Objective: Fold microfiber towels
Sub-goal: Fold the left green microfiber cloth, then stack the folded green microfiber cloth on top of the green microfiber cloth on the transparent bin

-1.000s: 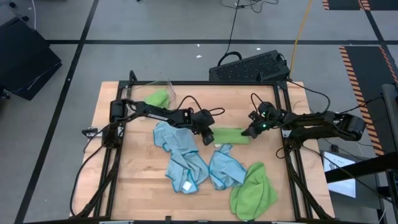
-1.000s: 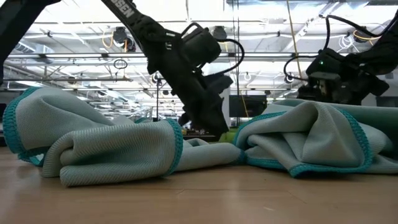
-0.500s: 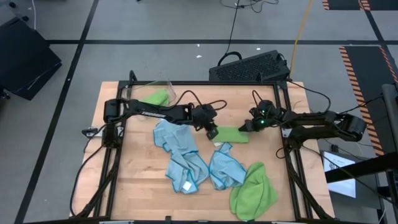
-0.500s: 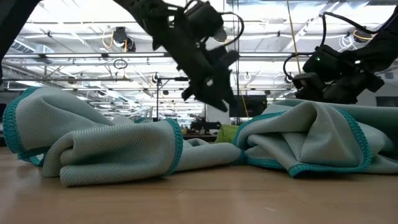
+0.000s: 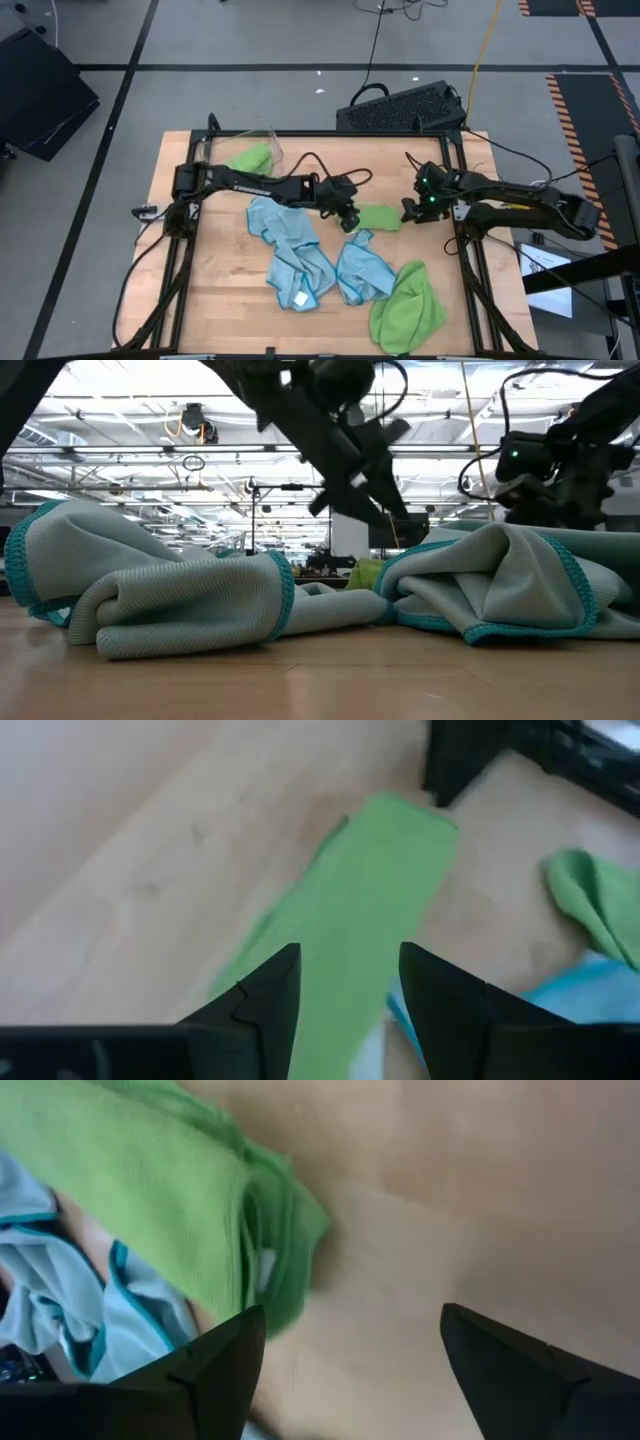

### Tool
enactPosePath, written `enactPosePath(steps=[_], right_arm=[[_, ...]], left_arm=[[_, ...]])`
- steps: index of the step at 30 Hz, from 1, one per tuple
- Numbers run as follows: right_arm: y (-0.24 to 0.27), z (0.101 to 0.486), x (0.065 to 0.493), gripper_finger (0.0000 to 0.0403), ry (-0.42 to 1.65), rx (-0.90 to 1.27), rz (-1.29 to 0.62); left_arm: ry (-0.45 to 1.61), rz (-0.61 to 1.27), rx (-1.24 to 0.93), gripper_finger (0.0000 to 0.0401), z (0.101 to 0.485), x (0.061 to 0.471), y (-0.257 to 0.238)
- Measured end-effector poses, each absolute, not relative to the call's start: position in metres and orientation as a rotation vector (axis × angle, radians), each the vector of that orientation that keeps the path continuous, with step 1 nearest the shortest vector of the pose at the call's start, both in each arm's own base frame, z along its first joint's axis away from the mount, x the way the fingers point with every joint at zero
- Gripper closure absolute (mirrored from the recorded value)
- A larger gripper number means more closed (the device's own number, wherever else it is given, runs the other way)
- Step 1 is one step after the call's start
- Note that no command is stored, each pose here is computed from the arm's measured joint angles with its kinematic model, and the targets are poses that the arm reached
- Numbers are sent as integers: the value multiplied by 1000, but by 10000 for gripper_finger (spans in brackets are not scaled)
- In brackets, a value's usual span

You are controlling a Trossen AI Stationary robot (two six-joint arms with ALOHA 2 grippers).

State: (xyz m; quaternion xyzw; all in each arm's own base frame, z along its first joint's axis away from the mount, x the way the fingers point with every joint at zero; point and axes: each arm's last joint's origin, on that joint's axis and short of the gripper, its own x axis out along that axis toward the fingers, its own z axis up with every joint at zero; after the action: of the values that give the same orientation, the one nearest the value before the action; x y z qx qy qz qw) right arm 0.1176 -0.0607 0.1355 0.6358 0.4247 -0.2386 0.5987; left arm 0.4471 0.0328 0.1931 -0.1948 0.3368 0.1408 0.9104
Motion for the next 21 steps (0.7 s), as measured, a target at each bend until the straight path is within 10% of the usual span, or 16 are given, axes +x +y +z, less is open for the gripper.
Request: enactPosePath(steps=[21], right_arm=[[-45, 121, 144, 110, 794, 1679, -687]], left_arm=[[783, 245, -407, 229, 138, 459, 38]])
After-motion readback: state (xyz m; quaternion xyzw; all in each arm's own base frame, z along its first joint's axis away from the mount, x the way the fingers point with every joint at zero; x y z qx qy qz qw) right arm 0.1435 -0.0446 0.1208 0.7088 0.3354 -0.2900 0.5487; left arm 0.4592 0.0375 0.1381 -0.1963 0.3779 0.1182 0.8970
